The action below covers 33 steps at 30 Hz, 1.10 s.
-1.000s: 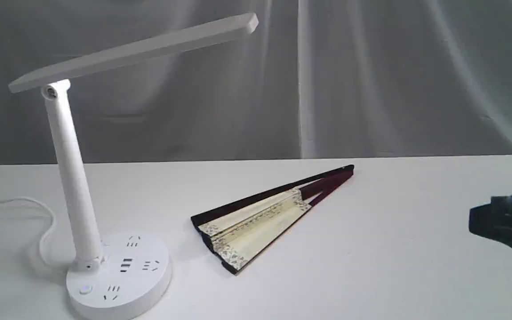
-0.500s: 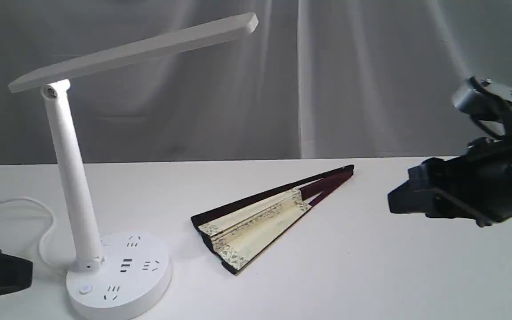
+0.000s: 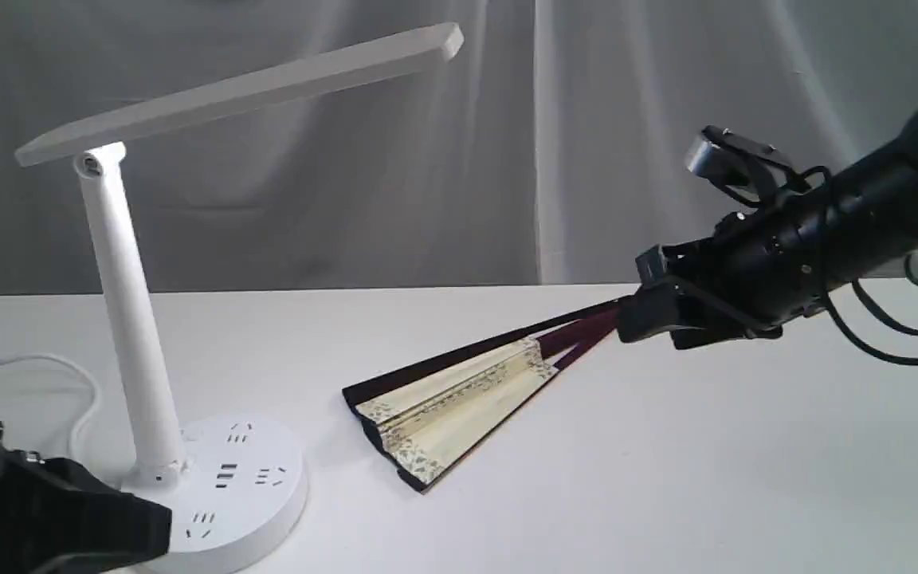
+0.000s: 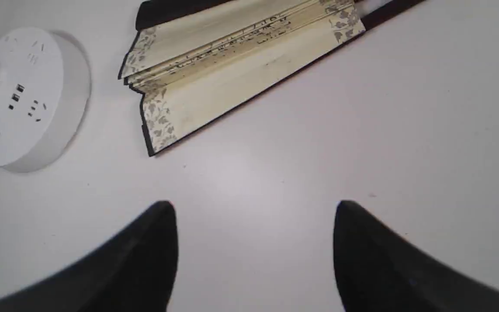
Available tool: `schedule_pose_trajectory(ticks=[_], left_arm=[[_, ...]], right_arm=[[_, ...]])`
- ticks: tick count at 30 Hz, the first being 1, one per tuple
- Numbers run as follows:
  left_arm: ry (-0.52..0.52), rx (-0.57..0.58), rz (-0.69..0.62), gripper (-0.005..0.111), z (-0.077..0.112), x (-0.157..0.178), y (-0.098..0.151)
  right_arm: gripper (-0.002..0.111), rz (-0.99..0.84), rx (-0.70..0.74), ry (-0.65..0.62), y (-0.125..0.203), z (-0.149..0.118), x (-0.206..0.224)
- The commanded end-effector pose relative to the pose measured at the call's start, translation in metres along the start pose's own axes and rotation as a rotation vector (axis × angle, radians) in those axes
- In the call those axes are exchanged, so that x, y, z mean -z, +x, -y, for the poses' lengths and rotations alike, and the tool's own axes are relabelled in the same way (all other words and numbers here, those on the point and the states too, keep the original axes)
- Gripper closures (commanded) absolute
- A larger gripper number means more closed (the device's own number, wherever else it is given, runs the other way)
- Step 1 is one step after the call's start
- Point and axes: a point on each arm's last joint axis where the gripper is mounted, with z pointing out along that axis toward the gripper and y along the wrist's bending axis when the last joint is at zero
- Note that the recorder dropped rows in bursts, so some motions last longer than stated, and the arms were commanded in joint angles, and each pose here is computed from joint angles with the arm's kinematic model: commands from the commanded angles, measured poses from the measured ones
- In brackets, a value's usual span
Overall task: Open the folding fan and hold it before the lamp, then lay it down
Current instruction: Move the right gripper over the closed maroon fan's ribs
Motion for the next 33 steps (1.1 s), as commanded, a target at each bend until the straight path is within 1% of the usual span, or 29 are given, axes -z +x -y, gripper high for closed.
schedule_pose_trajectory(ticks=[1, 3, 5, 8, 11, 15, 19, 23, 25, 28, 30, 33], left_arm=[[-0.01, 0.011, 0.008, 0.085, 0.002, -0.015, 0.0], [0.008, 0.036, 0.001, 0.085, 0.006, -0.019, 0.001], [0.024, 0.057, -0.008, 0.085, 0.009, -0.024, 0.002], [0.02, 0.046, -0.006, 0.085, 0.011, -0.029, 0.002], [0.016, 0.05, -0.021, 0.085, 0.01, -0.032, 0.003], [-0.001, 0.047, 0.019, 0.085, 0.009, -0.033, 0.0], [0.008, 0.049, -0.003, 0.085, 0.009, -0.033, 0.002], [0.002, 0.054, 0.004, 0.085, 0.008, -0.033, 0.001], [0.003, 0.053, 0.015, 0.085, 0.009, -0.032, -0.002], [0.013, 0.031, 0.015, 0.085, 0.013, -0.029, -0.008], [0.007, 0.047, 0.019, 0.085, 0.015, -0.026, -0.014], [-0.022, 0.065, 0.014, 0.085, 0.017, -0.022, -0.021]], right_arm=[[0.054, -0.001, 0.12, 0.061, -0.003, 0.008, -0.004], [0.054, 0.043, 0.164, 0.133, -0.007, 0.017, -0.008], [0.055, 0.061, 0.139, 0.157, -0.008, 0.022, -0.014], [0.056, 0.036, 0.124, 0.143, -0.01, 0.029, -0.026], [0.056, 0.013, 0.043, 0.088, -0.013, 0.032, -0.038], [0.056, 0.005, 0.044, 0.085, -0.012, 0.034, -0.042], [0.056, 0.022, 0.043, 0.096, -0.014, 0.035, -0.042], [0.056, 0.016, 0.034, 0.091, -0.013, 0.034, -0.042], [0.056, 0.012, 0.027, 0.086, -0.013, 0.034, -0.042], [0.056, -0.045, 0.0, 0.081, -0.018, 0.033, -0.038], [0.056, -0.074, 0.003, 0.091, -0.025, 0.032, -0.034], [0.056, -0.067, 0.032, 0.12, -0.036, 0.033, -0.028]])
